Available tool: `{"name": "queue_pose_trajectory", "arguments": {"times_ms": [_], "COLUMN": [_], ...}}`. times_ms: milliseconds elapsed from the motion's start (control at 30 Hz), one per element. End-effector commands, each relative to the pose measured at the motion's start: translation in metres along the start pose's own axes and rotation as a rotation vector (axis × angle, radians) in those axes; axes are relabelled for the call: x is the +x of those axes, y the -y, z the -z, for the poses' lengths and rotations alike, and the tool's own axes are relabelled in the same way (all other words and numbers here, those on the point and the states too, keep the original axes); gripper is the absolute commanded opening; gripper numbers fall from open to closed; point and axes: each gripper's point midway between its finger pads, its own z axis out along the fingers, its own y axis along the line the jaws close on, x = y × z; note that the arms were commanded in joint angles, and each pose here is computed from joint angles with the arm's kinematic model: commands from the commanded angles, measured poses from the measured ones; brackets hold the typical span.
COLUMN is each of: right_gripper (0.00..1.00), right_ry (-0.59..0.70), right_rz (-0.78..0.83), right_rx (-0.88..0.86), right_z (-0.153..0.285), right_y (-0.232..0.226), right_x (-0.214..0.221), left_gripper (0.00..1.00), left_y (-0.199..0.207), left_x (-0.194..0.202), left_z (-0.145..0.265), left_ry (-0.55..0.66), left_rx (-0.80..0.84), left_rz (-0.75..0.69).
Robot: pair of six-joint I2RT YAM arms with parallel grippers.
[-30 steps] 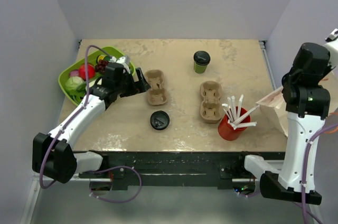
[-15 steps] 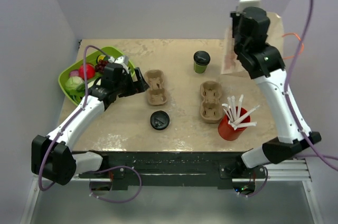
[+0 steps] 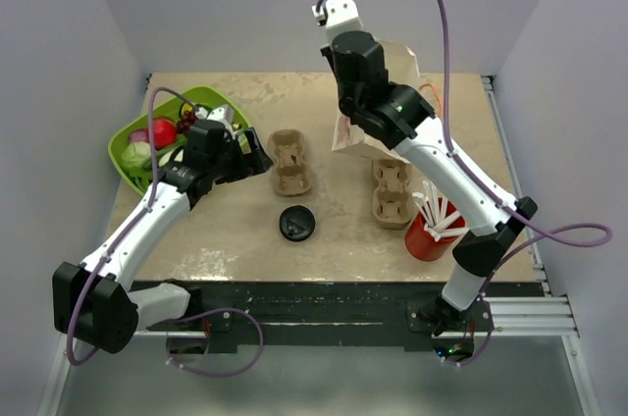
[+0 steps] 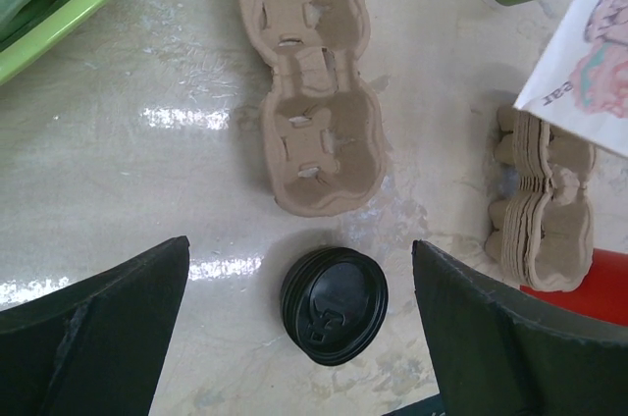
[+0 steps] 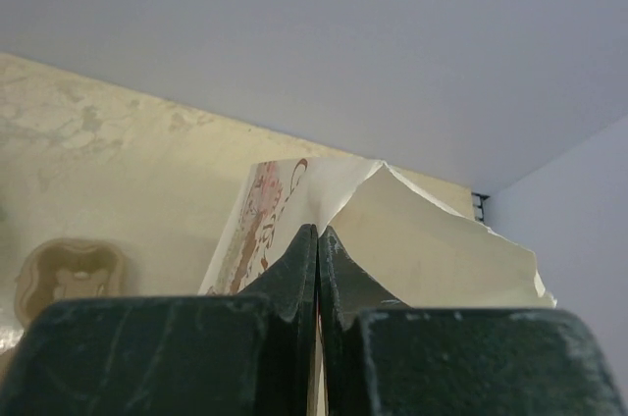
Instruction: Pack the takeout coffee
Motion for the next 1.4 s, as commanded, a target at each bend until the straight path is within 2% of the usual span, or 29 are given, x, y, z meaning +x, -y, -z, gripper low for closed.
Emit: {"name": "queue_pose_trajectory", "arguments": {"times_ms": [0,167,400,533,833,1200,1367], "right_gripper": [0.0,0.0,0.0,0.0,0.0,0.0,0.0], "right_ry": [-0.007,-0.063,-0.187,-0.202,-0.216,-0.243,-0.201], "right_rz": [-0.047,-0.013,-0.018,-0.017,-0.091,-0.148,-0.221], "right_rx": [-0.086,-0.205,-0.181,-0.183,-0.207,-0.256,-0.312], "right_z": [0.0,-0.007,-0.021,-0.031,-0.044,-0.074,-0.077], "right_y": [-0.021,-0.057,-0.081,-0.096,-0.119,-0.17,-0.185], "right_x": [0.008,0.032,0.075,0.088,0.089,0.099,0.081], "left_gripper": [1.0,0.99,1.0,0.99,0.96,0.96,0.96], "left_y": [-0.006,-0.012,-0.022,-0.027,-0.034,-0.04,-0.041], "left_x": [-0.002,0.004,0.013,0.018,0.03,0.031,0.035], "left_z": [0.007,0.003,-0.014,-0.025,-0.055,-0.058,-0.057], "left_ry": [0.029,0.017,-0.016,-0.034,-0.083,-0.081,-0.093], "left_rx": [-0.023,-0.044,-0.094,-0.113,-0.144,-0.175,-0.179], "left_rz": [0.027,0.049,0.084,0.094,0.11,0.092,0.094]}}
